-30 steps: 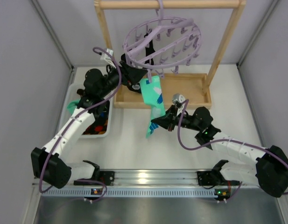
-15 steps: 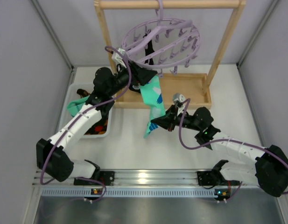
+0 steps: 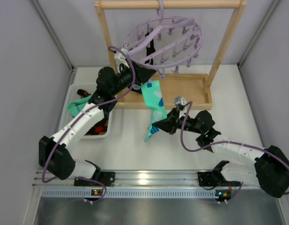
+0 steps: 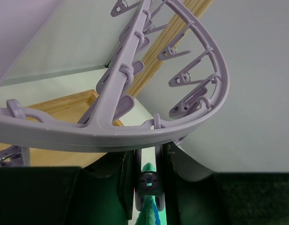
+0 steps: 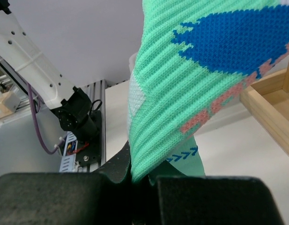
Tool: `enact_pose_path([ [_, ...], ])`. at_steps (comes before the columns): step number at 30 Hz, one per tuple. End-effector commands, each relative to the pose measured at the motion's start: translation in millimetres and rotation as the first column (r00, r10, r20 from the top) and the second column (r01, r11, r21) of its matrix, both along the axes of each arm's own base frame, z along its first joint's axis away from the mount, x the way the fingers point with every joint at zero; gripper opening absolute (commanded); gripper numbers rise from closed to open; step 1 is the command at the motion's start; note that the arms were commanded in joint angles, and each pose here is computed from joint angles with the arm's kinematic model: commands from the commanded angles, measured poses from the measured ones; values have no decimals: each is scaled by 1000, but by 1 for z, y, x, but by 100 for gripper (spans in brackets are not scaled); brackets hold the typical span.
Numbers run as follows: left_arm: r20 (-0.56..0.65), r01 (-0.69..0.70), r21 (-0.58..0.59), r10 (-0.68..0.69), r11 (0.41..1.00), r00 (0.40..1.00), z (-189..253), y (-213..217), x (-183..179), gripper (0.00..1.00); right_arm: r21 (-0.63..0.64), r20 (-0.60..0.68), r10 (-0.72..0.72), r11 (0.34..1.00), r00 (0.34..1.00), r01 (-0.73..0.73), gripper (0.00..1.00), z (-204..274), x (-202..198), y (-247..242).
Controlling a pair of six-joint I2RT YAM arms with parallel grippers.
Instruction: Remove the socks clipped to the hanger
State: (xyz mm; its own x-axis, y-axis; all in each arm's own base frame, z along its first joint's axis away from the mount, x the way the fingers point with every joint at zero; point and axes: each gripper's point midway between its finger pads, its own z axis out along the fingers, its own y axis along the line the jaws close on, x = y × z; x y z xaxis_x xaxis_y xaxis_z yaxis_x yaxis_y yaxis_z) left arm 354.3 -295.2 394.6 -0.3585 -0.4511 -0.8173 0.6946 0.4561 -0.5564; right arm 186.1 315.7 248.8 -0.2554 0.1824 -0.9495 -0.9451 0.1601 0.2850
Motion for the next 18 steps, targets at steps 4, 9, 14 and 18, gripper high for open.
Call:
enact_pose_path([
  [4,124,-33,-35,37,999,992,36,8,-5,0,64,51,-4,998,999,0,0,13,-2,-5],
  [9,149,-61,14,59,998,987,18,19,-15,66,33,12,-65,997,998,64,0,3,5,-10],
  [14,84,-232,169,221,958,972,-33,62,-29,98,-17,-35,-181,983,983,180,0,-7,24,-17],
  [18,-87,-461,459,555,759,828,-111,143,-41,98,-57,-77,-293,955,953,290,0,-7,51,-17],
])
